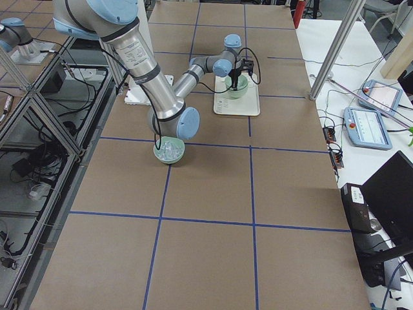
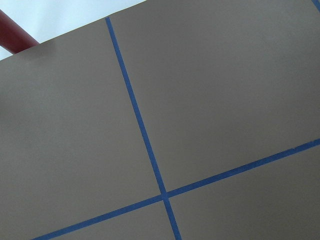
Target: Stack green bowls together
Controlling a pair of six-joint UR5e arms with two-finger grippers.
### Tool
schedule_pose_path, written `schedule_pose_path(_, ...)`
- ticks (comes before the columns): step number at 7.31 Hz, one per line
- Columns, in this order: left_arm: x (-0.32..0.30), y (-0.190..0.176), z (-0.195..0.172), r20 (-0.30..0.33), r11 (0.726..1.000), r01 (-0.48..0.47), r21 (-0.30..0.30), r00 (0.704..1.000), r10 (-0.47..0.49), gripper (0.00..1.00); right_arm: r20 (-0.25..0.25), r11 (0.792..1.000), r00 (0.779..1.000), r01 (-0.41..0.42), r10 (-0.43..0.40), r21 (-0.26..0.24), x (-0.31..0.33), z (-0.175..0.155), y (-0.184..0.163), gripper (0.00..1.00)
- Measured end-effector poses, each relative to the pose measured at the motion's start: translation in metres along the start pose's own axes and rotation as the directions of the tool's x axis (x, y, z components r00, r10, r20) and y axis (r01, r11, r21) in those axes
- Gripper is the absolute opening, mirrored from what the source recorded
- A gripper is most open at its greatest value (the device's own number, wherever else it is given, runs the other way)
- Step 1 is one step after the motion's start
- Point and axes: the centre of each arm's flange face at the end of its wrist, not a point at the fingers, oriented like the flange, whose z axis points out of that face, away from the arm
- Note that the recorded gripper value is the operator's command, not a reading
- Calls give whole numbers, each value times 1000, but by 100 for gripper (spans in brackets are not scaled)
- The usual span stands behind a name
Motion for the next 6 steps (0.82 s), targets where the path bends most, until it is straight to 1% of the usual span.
schedule_pose_path(2,0,0,0,0,1000,1,0,1000,-1,100,-16,1000,1000,-1,2,29,3,3,-1,0)
schedule_pose_path(3,0,0,0,0,1000,1,0,1000,-1,100,-23,1000,1000,2,-1,31,5,5,1,98)
schedule_pose_path(5,0,0,0,0,1000,2,0,1000,-2,100,-29,1000,999,22,-21,19,2,13,17,100)
schedule_pose_path(6,-1,1,1,0,1000,4,-3,1000,-4,100,-28,1000,999,30,-30,10,2,10,15,100)
